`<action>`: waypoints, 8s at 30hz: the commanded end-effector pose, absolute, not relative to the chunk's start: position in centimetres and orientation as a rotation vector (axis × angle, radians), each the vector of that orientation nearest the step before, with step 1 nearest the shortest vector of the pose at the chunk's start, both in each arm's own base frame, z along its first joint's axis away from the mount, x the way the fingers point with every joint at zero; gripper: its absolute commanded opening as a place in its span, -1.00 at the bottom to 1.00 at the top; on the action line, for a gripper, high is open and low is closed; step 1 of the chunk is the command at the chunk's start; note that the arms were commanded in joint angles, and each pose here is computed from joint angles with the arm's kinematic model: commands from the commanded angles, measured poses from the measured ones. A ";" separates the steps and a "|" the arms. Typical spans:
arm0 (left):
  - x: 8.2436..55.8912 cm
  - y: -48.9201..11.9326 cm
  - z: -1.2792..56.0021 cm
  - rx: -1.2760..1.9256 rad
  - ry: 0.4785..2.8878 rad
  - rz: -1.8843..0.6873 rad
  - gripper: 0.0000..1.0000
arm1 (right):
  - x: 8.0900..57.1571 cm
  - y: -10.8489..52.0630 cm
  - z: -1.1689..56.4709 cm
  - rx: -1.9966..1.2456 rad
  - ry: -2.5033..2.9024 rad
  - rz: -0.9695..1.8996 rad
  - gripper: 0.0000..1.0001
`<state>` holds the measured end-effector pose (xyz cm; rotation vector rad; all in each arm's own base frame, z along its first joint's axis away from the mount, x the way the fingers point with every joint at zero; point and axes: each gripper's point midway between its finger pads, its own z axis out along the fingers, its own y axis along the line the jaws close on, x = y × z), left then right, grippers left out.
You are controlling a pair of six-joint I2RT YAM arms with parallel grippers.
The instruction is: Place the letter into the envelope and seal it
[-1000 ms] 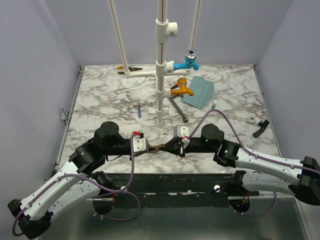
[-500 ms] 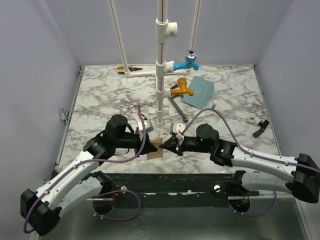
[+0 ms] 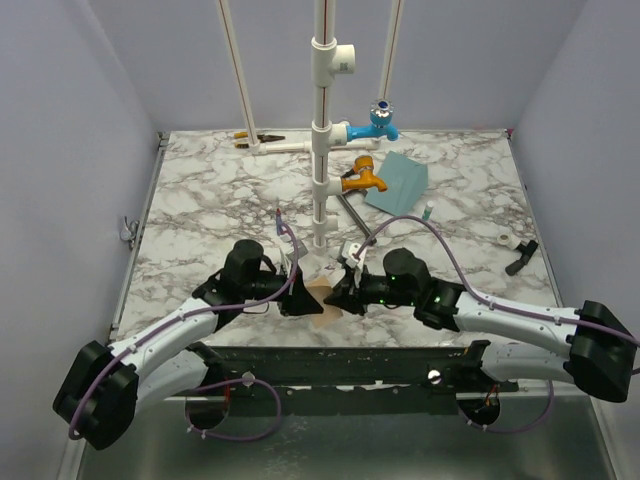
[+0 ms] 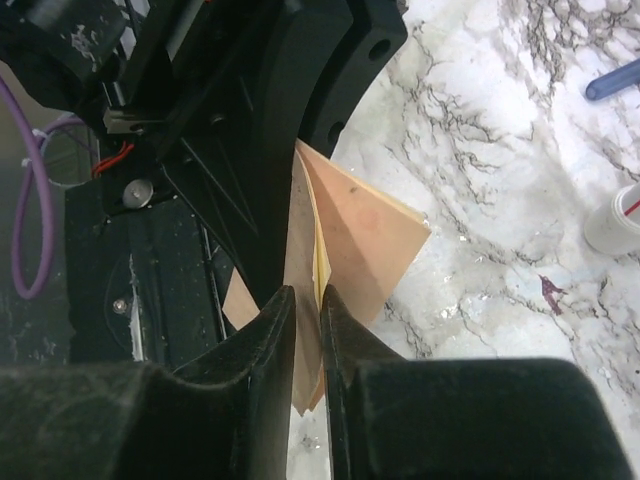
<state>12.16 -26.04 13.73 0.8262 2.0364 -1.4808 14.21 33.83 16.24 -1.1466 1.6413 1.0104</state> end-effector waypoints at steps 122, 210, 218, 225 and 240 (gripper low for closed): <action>16.2 -20.6 14.9 0.539 1.759 -1.284 -1.00 | 23.8 13.9 23.1 -0.070 2.444 0.941 -0.99; 15.0 -24.1 16.7 1.160 1.458 -1.072 0.83 | 16.9 27.7 10.7 -0.630 2.320 0.952 -0.99; 16.0 -23.8 11.2 1.774 1.041 -0.472 0.78 | 19.3 23.6 11.3 -0.479 2.470 0.689 -0.99; 14.5 -25.3 7.6 1.993 0.931 -0.451 0.91 | 20.7 20.3 10.2 -0.390 2.543 0.580 -0.99; 13.6 -25.8 4.5 2.151 0.835 -0.419 0.53 | 19.7 21.4 6.9 -0.409 2.620 0.673 -0.99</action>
